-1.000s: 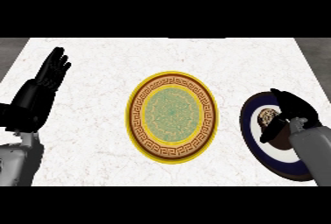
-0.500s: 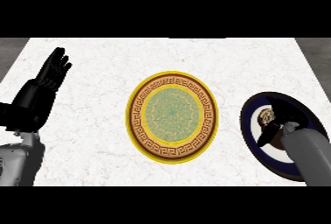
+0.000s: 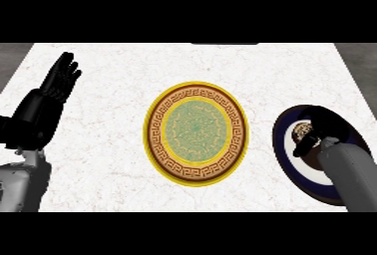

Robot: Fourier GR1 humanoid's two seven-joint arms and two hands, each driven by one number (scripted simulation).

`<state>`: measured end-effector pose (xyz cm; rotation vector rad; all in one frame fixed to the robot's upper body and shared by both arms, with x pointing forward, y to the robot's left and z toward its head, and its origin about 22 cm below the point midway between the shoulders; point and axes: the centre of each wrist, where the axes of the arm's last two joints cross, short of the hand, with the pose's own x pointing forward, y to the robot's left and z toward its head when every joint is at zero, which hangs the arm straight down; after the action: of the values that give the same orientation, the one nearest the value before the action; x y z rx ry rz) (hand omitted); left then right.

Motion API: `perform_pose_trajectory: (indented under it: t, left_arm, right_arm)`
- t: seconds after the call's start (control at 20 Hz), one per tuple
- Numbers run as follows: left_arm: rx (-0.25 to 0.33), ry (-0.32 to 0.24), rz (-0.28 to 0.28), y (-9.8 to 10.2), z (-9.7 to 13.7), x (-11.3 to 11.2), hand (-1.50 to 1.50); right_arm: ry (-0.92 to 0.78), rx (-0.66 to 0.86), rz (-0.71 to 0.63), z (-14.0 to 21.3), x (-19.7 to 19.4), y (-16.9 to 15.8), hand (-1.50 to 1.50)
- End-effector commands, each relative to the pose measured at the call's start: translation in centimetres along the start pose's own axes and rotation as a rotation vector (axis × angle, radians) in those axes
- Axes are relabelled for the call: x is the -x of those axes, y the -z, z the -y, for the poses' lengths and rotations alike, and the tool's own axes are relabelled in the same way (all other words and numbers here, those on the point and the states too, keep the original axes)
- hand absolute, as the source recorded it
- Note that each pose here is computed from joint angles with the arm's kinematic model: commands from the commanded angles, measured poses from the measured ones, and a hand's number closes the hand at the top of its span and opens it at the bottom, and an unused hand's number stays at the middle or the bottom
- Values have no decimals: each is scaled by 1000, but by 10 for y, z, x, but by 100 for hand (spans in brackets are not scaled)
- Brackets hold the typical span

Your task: Pick the cupcake from the plate and place it in the plate

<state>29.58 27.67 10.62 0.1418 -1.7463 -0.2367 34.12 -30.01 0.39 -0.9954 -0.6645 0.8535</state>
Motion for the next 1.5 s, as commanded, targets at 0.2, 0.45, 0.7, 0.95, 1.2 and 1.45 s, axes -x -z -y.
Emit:
perform_pose_trajectory:
  t: [0.2, 0.45, 0.7, 0.95, 1.2, 1.45]
  left_arm:
    - [-12, 4, -4, -7, -11, 6, 0]
    - [-28, -13, -11, -9, -7, 6, 0]
    - [-24, -15, -15, -15, -16, 24, 0]
    - [-36, 4, -23, -15, -24, 15, 0]
    - [-19, -2, -14, 1, -12, 0, 0]
    - [-10, 1, 17, 3, 7, -2, 0]
  right_arm:
    - [-110, 187, 155, 4, 62, -18, 150]
    - [-149, 268, 270, 26, 143, -33, 150]
    - [-26, 291, 437, 49, 136, -66, 150]
    - [128, 367, 667, 75, 93, -93, 150]
    - [329, 350, 864, 84, 63, -137, 150]
    - [352, 336, 918, 78, 30, -164, 150]
